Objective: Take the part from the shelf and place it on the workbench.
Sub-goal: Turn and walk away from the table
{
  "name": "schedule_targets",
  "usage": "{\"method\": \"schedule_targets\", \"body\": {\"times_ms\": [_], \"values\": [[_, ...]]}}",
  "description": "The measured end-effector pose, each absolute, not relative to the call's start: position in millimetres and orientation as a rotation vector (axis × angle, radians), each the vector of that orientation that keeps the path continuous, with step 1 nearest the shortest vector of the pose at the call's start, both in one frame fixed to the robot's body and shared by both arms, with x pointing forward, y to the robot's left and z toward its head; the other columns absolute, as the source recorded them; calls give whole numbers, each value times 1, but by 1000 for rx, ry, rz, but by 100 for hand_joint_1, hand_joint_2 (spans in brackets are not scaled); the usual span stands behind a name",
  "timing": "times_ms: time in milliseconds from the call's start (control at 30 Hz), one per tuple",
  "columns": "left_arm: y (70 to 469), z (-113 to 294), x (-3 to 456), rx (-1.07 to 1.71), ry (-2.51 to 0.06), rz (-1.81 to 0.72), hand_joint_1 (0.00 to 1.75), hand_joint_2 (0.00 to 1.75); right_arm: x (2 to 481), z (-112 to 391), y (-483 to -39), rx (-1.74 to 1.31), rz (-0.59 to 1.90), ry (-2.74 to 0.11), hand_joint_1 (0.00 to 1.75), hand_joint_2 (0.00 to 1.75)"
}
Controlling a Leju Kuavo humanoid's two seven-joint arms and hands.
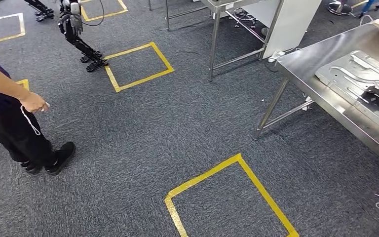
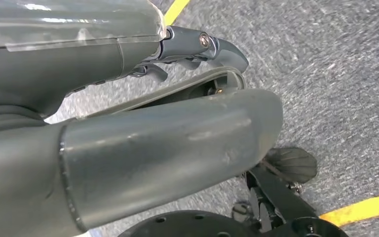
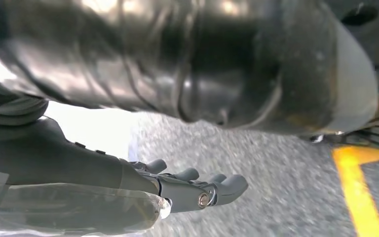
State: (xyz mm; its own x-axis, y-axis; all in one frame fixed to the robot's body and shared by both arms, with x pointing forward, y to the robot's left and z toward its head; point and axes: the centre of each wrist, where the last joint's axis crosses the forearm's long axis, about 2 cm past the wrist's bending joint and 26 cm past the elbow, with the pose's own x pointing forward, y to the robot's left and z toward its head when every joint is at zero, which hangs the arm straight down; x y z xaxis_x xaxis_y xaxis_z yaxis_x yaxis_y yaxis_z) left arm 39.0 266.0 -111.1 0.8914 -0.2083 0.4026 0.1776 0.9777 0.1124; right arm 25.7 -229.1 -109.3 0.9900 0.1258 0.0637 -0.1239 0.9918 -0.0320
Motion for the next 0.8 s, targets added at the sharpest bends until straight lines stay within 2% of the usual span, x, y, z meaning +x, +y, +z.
{"method": "schedule_targets", "body": {"times_ms": [800], "values": [[271, -112, 37, 81, -417, -197, 0, 0, 31, -109, -228, -16, 142, -76, 0, 0]]}}
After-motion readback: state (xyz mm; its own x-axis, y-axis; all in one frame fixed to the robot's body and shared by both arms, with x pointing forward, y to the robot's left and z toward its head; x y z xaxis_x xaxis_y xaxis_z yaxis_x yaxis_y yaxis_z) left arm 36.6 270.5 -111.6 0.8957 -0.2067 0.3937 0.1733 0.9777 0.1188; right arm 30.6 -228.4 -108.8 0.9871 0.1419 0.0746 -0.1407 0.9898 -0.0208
